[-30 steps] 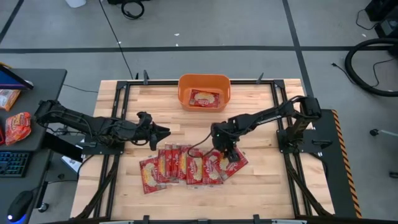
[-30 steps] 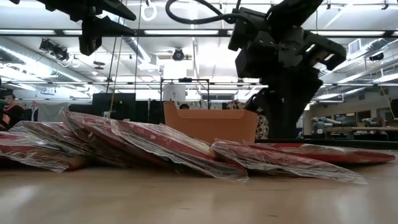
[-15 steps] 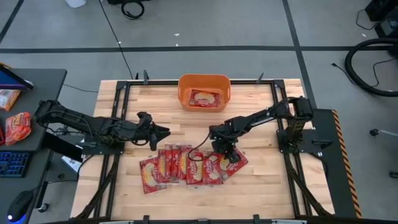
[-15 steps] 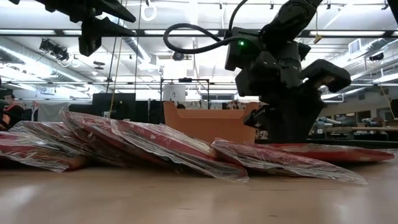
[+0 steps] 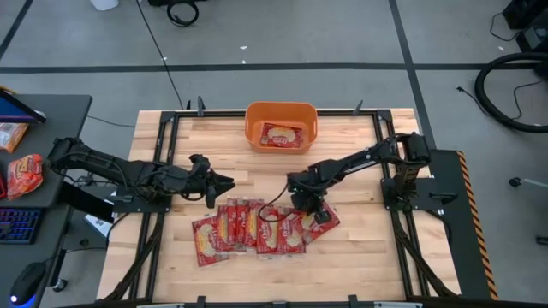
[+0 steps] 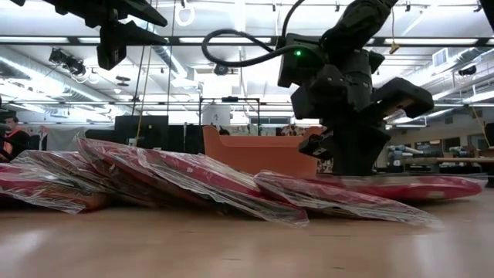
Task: Sort popcorn bags into baskets
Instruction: Put the red popcorn bag into the orange bin
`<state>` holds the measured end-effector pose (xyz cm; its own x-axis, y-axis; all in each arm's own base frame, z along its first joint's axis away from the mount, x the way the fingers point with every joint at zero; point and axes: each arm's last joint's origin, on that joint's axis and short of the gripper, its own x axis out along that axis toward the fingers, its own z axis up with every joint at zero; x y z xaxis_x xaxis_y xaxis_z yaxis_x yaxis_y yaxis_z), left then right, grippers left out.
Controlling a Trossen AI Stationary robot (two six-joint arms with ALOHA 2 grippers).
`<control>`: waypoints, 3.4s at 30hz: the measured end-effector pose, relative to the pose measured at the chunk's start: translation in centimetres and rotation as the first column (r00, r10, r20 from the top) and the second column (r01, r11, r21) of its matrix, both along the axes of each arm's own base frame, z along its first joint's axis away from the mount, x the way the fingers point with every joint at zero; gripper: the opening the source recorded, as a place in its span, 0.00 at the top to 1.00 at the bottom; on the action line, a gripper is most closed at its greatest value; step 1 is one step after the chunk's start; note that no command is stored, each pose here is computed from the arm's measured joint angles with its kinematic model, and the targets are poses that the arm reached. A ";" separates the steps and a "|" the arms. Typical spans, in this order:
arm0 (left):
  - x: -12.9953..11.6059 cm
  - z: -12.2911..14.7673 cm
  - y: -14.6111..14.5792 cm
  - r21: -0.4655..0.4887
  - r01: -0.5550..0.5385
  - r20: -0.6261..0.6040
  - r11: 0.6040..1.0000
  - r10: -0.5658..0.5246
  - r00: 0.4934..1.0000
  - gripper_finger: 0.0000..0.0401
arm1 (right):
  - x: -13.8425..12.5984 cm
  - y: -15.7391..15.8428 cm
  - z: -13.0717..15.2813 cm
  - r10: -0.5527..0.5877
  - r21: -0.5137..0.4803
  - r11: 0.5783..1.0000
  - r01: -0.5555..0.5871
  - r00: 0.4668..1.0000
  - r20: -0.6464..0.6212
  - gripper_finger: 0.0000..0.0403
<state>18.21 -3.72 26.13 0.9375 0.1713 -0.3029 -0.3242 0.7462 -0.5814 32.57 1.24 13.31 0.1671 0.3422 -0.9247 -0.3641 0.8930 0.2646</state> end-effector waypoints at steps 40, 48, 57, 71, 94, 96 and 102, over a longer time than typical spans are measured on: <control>0.0 0.1 0.3 0.030 -0.090 0.013 0.995 0.090 0.996 0.67 | 3.9 -23.0 14.3 -0.525 -0.246 0.694 0.676 0.710 0.469 0.86; 1.1 -0.9 -0.4 -0.005 0.038 -0.036 0.999 -0.038 0.999 0.67 | 2.4 -19.4 17.4 -0.491 -0.201 0.770 0.605 0.764 0.418 0.73; 4.3 -3.1 -1.9 -0.048 0.148 -0.052 0.988 -0.150 0.987 0.67 | 3.2 -10.1 19.2 -0.322 0.031 0.944 0.330 0.891 0.320 0.72; 5.8 -5.4 -3.9 -0.140 0.184 -0.085 0.973 -0.197 0.977 0.67 | 2.9 1.7 13.4 -0.079 0.036 0.997 0.075 0.989 0.123 0.63; 3.7 -7.6 -5.5 -0.199 0.337 -0.361 0.920 -0.388 0.848 0.67 | -1.3 10.6 5.3 -0.510 -0.120 0.856 0.502 0.859 -0.042 0.62; 3.5 -7.8 -5.7 -0.185 0.334 -0.379 0.924 -0.381 0.843 0.67 | -2.3 10.6 4.1 -0.528 -0.162 0.843 0.513 0.847 -0.068 0.62; 2.8 -8.1 -6.4 -0.117 0.314 -0.419 0.942 -0.334 0.844 0.67 | -2.8 10.4 1.9 -0.536 -0.144 0.836 0.530 0.844 -0.006 0.62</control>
